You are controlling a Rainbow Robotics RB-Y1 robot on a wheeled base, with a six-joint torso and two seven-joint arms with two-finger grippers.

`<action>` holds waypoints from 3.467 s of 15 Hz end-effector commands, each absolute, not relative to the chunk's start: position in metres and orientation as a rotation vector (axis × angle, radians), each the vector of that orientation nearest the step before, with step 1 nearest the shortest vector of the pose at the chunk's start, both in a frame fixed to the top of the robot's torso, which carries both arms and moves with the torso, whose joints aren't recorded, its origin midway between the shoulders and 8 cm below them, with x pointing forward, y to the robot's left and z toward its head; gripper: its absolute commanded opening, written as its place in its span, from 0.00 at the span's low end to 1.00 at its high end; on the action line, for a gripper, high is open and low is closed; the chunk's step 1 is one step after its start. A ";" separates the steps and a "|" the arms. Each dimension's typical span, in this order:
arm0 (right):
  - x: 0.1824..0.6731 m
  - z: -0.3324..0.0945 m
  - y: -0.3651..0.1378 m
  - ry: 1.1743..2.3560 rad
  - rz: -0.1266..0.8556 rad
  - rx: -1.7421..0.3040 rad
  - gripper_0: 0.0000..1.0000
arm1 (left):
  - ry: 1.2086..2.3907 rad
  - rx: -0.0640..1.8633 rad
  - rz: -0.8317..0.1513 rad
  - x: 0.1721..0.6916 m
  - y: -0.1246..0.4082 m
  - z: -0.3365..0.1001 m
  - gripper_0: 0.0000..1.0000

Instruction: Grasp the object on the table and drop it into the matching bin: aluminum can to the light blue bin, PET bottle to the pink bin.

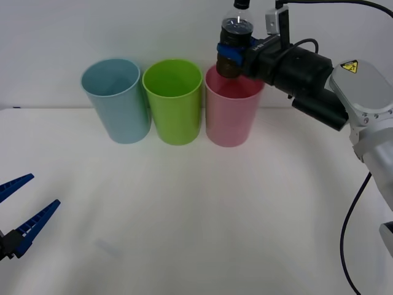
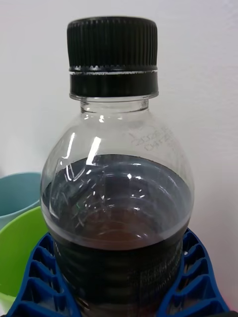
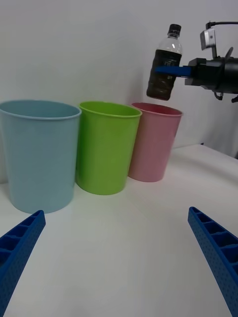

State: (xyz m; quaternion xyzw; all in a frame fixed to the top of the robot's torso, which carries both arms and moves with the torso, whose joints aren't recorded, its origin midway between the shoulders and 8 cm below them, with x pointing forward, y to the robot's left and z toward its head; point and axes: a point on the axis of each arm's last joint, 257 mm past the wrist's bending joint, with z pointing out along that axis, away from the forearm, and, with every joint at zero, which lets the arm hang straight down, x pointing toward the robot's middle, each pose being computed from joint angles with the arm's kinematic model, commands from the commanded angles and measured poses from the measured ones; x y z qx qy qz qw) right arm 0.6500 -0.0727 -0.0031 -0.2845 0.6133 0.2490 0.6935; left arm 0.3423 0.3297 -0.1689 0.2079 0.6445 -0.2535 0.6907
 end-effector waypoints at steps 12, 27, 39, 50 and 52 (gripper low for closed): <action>0.653 -0.002 -0.077 1.369 0.539 -0.620 1.00 | 1.441 0.465 -0.567 0.342 0.330 -0.169 1.00; 0.591 -0.012 -0.121 1.347 0.578 -0.675 1.00 | 1.441 0.465 -0.567 0.342 0.330 -0.169 1.00; 0.473 -0.082 -0.188 1.414 0.558 -0.755 1.00 | 1.441 0.465 -0.567 0.342 0.330 -0.169 1.00; 0.379 -0.164 -0.218 1.512 0.541 -0.796 1.00 | 1.441 0.465 -0.567 0.342 0.330 -0.169 1.00; 0.365 -0.176 -0.224 1.523 0.533 -0.809 1.00 | 1.441 0.465 -0.567 0.342 0.330 -0.169 1.00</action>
